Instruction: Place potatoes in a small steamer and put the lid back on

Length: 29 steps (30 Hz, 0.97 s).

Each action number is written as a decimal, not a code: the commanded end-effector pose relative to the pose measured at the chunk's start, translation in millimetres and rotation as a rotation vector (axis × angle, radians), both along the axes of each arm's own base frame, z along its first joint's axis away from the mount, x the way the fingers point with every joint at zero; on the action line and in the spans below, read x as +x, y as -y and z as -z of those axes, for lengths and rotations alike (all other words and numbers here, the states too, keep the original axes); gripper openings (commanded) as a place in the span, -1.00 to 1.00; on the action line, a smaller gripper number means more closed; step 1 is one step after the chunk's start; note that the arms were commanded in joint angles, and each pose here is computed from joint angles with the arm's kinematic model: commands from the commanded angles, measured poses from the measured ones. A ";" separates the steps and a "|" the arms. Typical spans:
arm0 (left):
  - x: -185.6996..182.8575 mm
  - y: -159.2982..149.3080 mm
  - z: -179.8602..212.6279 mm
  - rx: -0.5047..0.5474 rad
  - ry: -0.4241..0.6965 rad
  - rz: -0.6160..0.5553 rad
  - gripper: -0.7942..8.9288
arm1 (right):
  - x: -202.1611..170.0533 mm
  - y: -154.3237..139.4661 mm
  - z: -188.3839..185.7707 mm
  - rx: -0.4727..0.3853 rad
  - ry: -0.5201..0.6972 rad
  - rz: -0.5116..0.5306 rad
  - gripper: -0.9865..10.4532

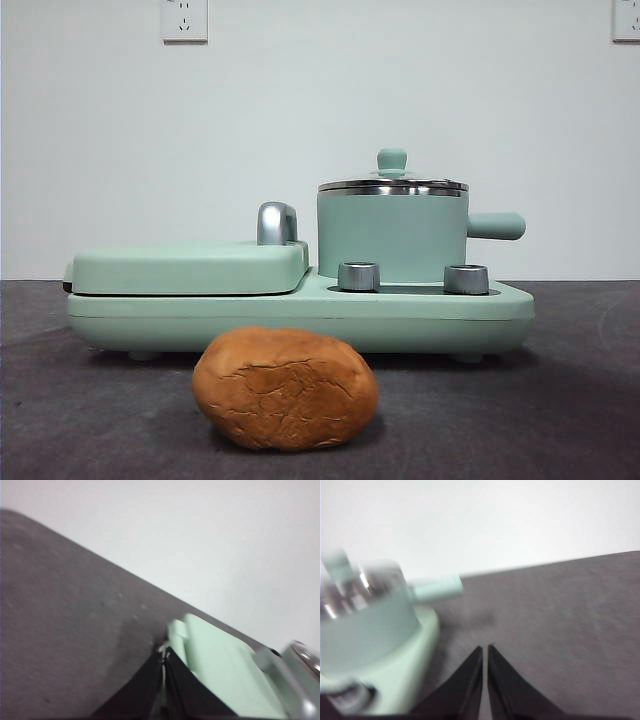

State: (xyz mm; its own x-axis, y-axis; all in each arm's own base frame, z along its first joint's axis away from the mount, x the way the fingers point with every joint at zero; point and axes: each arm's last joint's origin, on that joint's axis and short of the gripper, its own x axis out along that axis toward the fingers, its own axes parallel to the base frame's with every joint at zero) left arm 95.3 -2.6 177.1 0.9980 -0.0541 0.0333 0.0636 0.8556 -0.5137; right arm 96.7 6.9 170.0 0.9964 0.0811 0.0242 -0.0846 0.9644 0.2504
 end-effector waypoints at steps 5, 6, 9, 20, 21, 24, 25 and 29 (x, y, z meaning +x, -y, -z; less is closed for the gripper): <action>-10.9 5.1 -48.8 0.007 -0.005 0.188 -0.82 | -8.2 -3.8 -38.6 0.229 0.028 -0.162 -0.80; -11.6 5.9 -56.5 0.035 -0.018 0.214 -0.82 | -9.8 -4.4 -46.9 0.222 0.019 -0.186 -0.80; -10.6 8.2 -79.3 0.123 -0.047 0.299 -0.82 | -12.9 -6.2 -71.4 0.148 -0.006 -0.250 -0.80; 17.2 15.4 -153.3 0.478 -0.036 0.543 -0.82 | 4.1 -12.5 -133.4 -0.309 0.025 -0.430 -0.80; 21.7 16.3 -157.4 0.521 -0.029 0.555 -0.82 | 6.6 -12.8 -136.7 -0.349 0.028 -0.436 -0.80; 35.7 20.5 -166.7 0.692 0.022 0.592 -0.82 | 14.0 -13.3 -144.6 -0.479 0.027 -0.441 -0.80; 38.8 21.7 -168.1 0.738 0.039 0.601 -0.82 | 15.5 -13.3 -146.2 -0.504 0.025 -0.439 -0.80; 50.8 28.5 -175.0 0.907 0.111 0.645 -0.75 | 23.0 -13.1 -152.4 -0.584 0.018 -0.420 -0.79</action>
